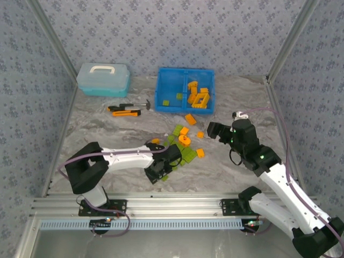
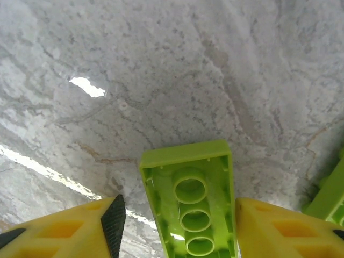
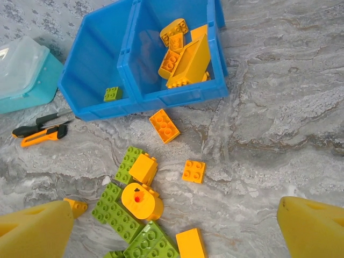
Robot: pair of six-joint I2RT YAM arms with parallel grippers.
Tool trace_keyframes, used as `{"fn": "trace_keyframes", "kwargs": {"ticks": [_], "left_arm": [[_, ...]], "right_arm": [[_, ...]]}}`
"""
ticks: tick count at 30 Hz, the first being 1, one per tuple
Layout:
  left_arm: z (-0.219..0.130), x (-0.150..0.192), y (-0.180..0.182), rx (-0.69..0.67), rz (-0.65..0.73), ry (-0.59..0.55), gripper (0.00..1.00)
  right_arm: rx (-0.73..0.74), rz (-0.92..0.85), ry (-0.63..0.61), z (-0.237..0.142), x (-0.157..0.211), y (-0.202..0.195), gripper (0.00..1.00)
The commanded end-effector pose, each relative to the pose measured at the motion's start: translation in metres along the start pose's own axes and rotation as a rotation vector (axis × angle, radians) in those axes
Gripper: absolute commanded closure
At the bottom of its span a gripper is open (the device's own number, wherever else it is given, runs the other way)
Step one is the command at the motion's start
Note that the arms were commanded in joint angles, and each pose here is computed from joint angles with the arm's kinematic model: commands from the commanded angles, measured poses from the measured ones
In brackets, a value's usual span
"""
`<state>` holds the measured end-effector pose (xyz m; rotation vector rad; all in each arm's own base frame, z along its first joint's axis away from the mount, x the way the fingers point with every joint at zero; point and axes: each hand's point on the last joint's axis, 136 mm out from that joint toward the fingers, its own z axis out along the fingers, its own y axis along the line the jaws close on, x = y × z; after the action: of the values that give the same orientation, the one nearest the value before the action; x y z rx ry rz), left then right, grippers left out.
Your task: Sort the legos into containers by color
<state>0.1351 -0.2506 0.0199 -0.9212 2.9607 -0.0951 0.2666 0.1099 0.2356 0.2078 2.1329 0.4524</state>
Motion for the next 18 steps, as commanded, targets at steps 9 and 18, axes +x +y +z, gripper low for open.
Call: {"fn": "trace_keyframes", "kwargs": {"ticks": [9,18], "left_arm": [[-0.009,-0.010,-0.009,0.062,0.104,0.000,0.66],[-0.113,-0.110,-0.084,0.234,0.467,-0.331,0.70]], "right_arm": [[0.018,0.021,0.011,-0.002,0.006,-0.007,0.00],[0.020,0.025,0.001,-0.007,0.001,-0.006,0.00]]}}
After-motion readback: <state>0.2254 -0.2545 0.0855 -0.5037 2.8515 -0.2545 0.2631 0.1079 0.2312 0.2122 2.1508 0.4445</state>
